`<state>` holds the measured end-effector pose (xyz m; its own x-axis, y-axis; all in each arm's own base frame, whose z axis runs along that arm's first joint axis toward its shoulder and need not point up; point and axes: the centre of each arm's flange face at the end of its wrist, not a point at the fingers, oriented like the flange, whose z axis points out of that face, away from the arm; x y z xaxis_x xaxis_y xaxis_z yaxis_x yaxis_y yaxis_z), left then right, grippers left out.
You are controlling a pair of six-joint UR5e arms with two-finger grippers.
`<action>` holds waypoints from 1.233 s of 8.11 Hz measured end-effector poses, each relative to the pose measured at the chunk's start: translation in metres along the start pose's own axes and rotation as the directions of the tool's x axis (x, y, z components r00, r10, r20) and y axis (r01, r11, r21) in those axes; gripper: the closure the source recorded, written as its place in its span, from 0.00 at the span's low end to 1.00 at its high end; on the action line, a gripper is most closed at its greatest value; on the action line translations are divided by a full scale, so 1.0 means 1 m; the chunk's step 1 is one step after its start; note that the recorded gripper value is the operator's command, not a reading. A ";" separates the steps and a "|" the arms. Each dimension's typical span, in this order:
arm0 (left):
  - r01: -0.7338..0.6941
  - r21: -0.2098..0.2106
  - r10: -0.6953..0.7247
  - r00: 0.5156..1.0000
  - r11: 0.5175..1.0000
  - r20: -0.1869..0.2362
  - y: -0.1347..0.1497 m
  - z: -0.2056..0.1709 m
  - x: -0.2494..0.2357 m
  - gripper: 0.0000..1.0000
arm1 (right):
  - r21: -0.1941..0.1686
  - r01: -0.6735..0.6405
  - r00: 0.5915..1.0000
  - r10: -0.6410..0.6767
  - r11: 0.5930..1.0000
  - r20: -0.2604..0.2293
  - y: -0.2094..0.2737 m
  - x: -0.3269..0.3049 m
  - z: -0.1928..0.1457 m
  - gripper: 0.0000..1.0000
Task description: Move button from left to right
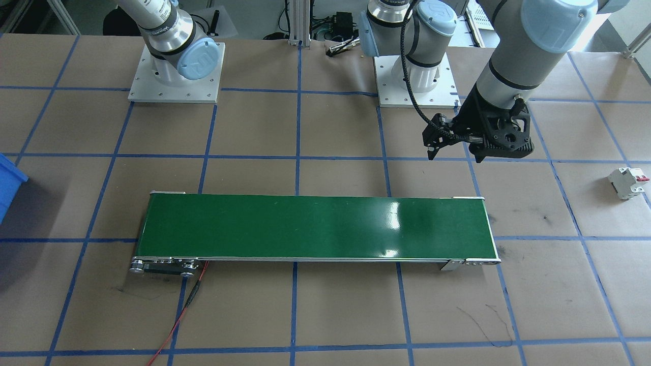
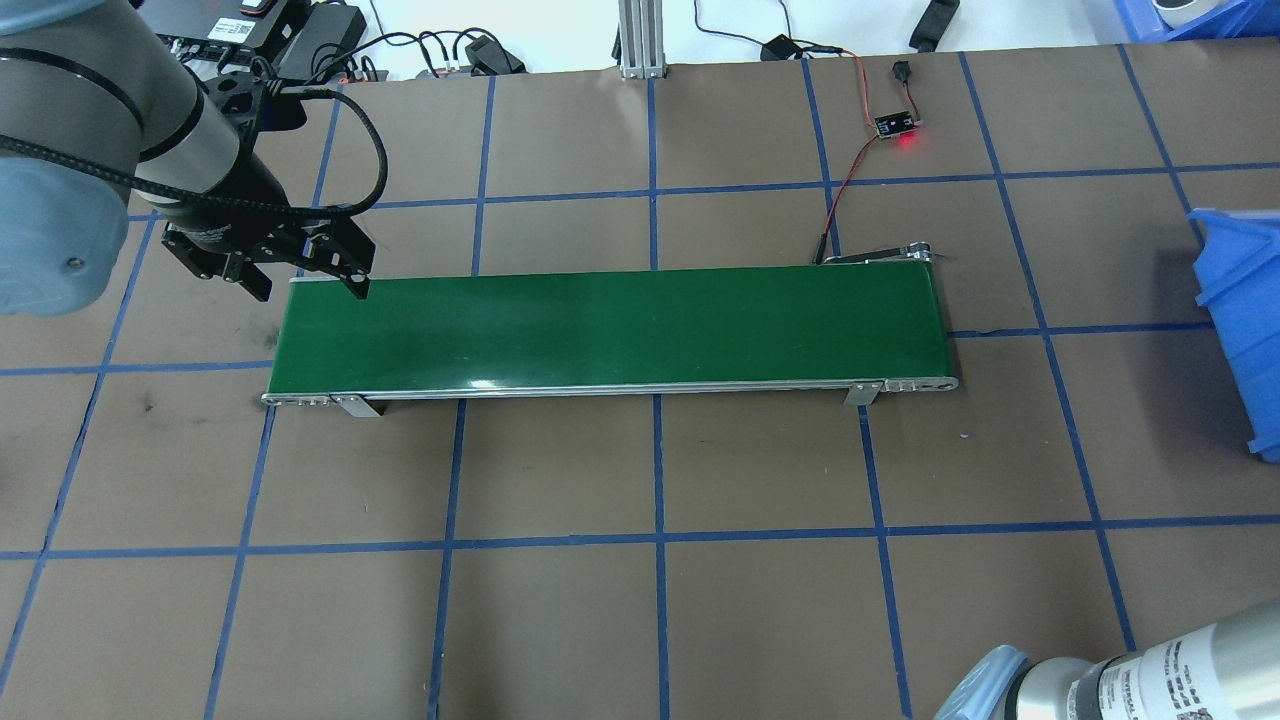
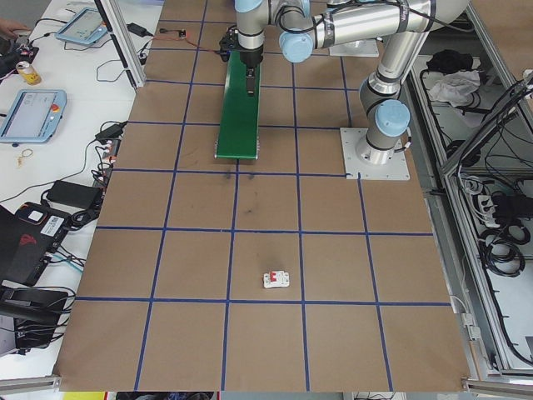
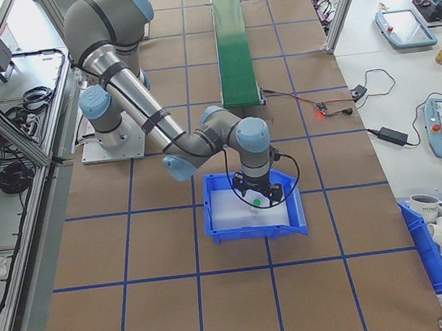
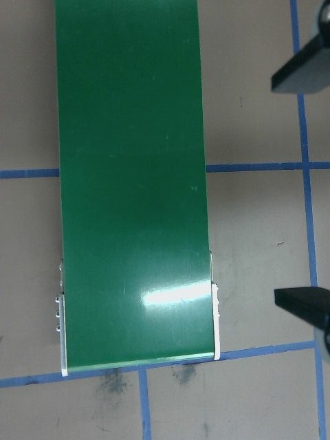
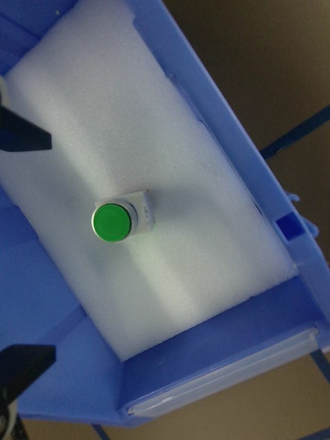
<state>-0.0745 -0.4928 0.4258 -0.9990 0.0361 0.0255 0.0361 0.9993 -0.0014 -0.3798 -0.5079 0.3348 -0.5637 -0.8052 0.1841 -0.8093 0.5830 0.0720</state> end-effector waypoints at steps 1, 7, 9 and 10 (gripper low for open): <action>-0.001 0.000 0.001 1.000 1.000 0.000 0.000 0.000 0.001 0.00 | 0.004 -0.113 0.994 0.113 0.994 0.016 -0.004 -0.014 -0.039 0.00; -0.007 0.004 0.007 1.000 1.000 0.004 0.002 -0.004 0.003 0.00 | -0.041 -0.608 0.785 0.608 0.793 0.120 -0.160 -0.128 -0.202 0.00; -0.013 0.008 0.013 1.000 1.000 0.001 0.001 -0.007 0.008 0.00 | -0.042 -0.666 0.737 0.665 0.745 0.120 -0.218 -0.163 -0.229 0.00; -0.014 0.011 0.014 1.000 1.000 0.003 0.001 -0.008 0.008 0.00 | -0.037 -0.687 0.718 0.686 0.726 0.118 -0.247 -0.181 -0.239 0.00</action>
<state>-0.0823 -0.4911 0.4339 -0.9985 0.0504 0.0227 0.0501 0.9987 -0.0124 -0.0379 -0.4802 0.5175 -0.9794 -0.1911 0.0655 -0.1938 0.9803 -0.0378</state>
